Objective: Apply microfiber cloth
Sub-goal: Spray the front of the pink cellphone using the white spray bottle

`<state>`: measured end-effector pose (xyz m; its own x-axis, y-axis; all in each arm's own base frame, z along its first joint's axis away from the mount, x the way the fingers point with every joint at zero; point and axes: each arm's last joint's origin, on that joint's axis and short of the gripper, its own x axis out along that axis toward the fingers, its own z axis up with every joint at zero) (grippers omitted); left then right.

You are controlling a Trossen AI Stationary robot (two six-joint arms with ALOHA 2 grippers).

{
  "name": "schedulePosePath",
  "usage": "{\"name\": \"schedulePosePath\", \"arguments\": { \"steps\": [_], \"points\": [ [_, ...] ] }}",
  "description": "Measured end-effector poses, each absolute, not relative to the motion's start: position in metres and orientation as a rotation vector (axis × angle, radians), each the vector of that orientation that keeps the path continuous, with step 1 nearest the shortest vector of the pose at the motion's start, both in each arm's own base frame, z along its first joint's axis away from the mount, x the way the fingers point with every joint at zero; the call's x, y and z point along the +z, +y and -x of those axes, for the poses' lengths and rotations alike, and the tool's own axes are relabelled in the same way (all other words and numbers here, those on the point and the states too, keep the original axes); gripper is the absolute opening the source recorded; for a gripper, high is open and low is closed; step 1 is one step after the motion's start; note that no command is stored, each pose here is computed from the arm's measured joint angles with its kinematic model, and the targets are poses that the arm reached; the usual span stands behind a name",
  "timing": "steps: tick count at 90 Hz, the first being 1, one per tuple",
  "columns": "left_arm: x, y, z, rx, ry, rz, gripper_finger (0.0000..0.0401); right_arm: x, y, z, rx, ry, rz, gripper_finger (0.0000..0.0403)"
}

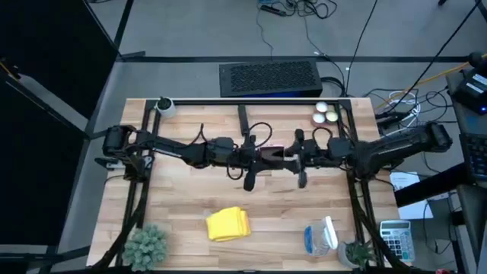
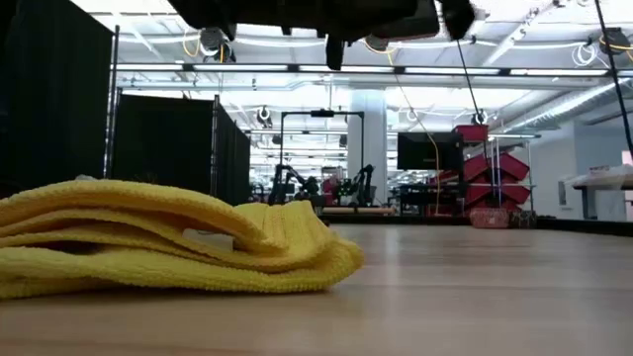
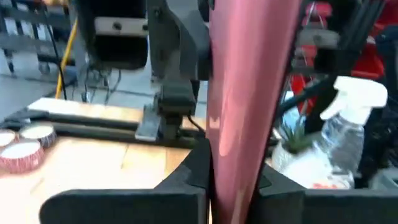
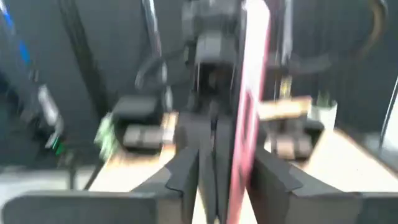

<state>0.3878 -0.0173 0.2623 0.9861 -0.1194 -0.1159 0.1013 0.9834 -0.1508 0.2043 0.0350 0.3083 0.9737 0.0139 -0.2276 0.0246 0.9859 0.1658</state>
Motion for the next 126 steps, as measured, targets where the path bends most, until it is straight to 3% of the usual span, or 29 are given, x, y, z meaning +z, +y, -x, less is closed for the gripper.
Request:
{"name": "schedulePosePath", "arguments": {
  "steps": [19,39,83,111,126],
  "points": [
    [0.25,-0.028,-0.383,-0.131,0.269,0.118,0.0004,0.332,0.043,-0.154,-0.065,0.753,-0.296,0.0171],
    [0.245,-0.041,-0.382,-0.162,0.313,0.111,0.0004,0.326,0.056,-0.116,-0.13,1.129,-0.421,0.0178],
    [0.229,-0.064,-0.385,-0.22,0.356,0.083,0.0003,0.27,0.148,-0.096,-0.07,1.339,-0.539,0.0153],
    [0.191,-0.093,-0.402,-0.277,0.295,0.14,0.0003,0.23,0.221,-0.108,-0.031,1.343,-0.613,0.0153],
    [0.172,-0.109,-0.405,-0.306,0.316,0.177,0.0003,0.206,0.241,-0.124,-0.069,1.246,-0.609,0.0153]
  ]
}}
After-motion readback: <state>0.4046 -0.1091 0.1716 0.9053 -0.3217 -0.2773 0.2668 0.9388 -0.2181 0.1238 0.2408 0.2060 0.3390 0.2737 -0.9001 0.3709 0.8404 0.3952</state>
